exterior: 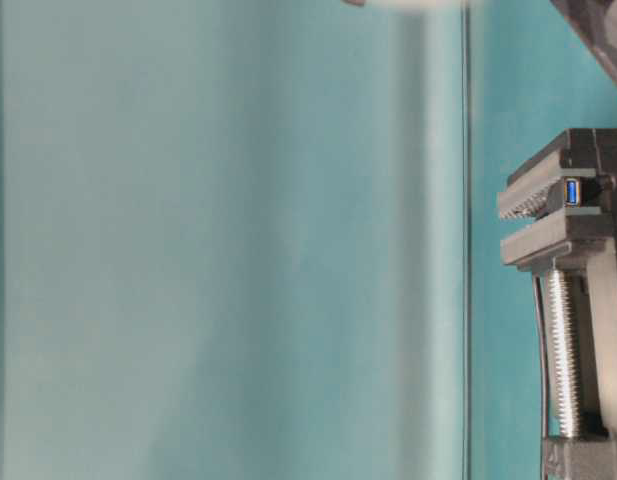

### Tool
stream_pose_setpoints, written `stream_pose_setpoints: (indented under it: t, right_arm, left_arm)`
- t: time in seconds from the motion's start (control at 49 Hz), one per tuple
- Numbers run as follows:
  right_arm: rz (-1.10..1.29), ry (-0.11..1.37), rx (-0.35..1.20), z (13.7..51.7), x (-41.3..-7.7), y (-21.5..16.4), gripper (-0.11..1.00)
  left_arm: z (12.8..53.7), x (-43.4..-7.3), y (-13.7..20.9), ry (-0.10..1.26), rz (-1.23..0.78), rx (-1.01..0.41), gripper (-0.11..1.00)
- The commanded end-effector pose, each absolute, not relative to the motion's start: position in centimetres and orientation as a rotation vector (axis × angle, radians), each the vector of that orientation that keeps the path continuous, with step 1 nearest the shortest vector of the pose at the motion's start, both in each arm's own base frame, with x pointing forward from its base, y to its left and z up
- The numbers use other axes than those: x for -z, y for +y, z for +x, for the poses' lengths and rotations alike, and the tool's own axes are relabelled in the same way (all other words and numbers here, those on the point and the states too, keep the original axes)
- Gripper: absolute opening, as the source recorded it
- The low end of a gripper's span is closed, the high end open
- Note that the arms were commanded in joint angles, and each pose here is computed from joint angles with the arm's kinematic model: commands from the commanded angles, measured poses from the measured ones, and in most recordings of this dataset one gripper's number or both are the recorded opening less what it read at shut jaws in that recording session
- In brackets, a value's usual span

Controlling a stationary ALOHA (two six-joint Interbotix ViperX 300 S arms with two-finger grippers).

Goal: Insert the USB cable into the fixed female connector.
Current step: 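Hold the black USB plug in the right gripper and raise it, then move the right gripper toward the vise, aligning plug with blue port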

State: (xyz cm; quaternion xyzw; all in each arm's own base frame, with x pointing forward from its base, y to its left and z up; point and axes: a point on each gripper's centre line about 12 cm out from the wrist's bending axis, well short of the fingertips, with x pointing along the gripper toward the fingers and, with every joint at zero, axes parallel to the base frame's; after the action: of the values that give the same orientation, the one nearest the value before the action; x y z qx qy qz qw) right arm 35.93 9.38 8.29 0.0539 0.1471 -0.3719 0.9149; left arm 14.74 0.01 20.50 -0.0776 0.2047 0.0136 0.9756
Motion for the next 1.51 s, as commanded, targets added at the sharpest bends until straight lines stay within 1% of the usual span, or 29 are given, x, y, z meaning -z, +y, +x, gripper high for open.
stream_pose_setpoints:
  t: [0.0,0.224,0.531,0.755,0.878,1.082,1.49]
  right_arm:
    - [0.159,0.264,0.829,36.4,-9.5,9.5,0.22]
    - [0.207,0.203,1.019,36.9,-10.2,9.5,0.22]
    - [0.316,0.229,1.166,38.3,-9.1,10.7,0.22]
    - [0.328,0.176,1.263,38.9,-9.8,11.3,0.22]
    - [0.326,0.162,1.281,39.4,-9.7,11.4,0.22]
    - [0.301,0.179,1.281,40.2,-9.3,11.6,0.22]
    - [0.286,0.203,1.318,41.9,-10.2,10.1,0.22]
  left_arm:
    - [14.9,-21.0,0.0,0.399,-0.169,-0.026,0.96]
    - [14.9,-20.7,0.0,0.405,-0.17,-0.028,0.96]
    - [14.8,-20.0,0.0,0.406,-0.169,-0.032,0.96]
    - [14.9,-19.9,0.0,0.411,-0.167,-0.032,0.96]
    - [14.9,-19.9,0.0,0.413,-0.167,-0.032,0.96]
    - [14.8,-19.7,0.0,0.414,-0.169,-0.033,0.96]
    - [14.8,-19.2,0.0,0.408,-0.168,-0.031,0.96]
